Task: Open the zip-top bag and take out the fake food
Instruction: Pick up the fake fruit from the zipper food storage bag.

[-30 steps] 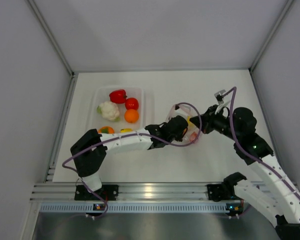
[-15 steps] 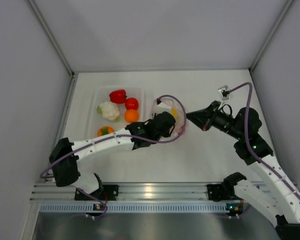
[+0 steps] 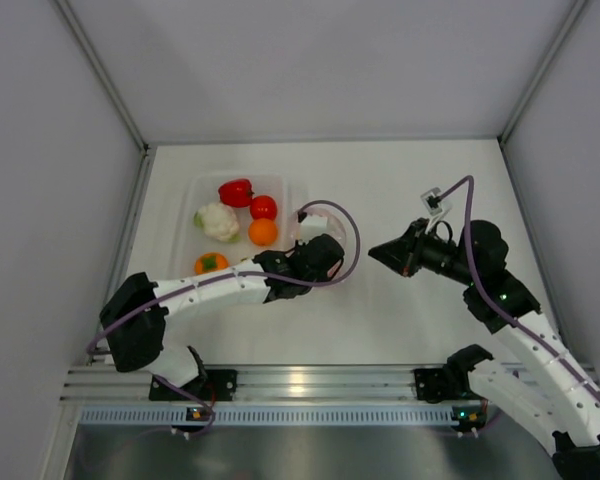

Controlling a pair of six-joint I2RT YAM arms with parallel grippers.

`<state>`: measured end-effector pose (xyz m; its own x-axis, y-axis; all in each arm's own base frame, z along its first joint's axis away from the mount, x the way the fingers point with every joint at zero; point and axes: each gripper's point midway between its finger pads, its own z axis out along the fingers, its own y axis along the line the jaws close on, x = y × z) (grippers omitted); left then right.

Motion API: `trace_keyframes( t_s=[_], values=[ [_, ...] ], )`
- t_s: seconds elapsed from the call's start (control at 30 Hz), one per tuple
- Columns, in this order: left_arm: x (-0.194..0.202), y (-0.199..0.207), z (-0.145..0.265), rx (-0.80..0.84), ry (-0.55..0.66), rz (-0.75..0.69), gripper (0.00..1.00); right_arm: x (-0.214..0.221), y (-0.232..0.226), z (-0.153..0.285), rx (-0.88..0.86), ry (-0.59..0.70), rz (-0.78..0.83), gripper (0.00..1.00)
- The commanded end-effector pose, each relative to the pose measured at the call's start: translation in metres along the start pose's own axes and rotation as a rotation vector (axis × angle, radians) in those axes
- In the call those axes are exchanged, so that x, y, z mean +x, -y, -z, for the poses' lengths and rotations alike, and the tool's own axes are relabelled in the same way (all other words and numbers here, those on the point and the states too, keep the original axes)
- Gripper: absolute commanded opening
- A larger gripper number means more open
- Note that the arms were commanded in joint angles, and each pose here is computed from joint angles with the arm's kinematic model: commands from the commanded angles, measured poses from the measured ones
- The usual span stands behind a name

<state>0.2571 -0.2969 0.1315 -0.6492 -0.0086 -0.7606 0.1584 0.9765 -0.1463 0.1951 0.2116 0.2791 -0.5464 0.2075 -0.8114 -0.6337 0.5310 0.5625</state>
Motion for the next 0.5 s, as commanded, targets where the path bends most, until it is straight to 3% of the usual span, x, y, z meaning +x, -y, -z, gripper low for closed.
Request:
trace_keyframes(
  t_s=[0.0, 0.1, 0.17, 0.47],
  values=[
    [-0.012, 0.019, 0.004, 0.050, 0.020, 0.054, 0.00, -0.005, 0.008, -0.003, 0.060, 0.034, 0.027, 0.13],
    [-0.015, 0.028, 0.004, 0.079, 0.018, 0.064, 0.00, -0.004, 0.005, -0.012, 0.034, 0.041, 0.056, 0.22],
    [-0.018, 0.033, 0.004, 0.092, 0.020, 0.075, 0.00, -0.002, 0.008, -0.020, 0.060, 0.043, 0.082, 0.33],
    [-0.025, 0.048, 0.015, 0.136, 0.031, 0.090, 0.00, 0.003, 0.013, -0.060, 0.129, 0.040, 0.135, 0.43]
  ],
)
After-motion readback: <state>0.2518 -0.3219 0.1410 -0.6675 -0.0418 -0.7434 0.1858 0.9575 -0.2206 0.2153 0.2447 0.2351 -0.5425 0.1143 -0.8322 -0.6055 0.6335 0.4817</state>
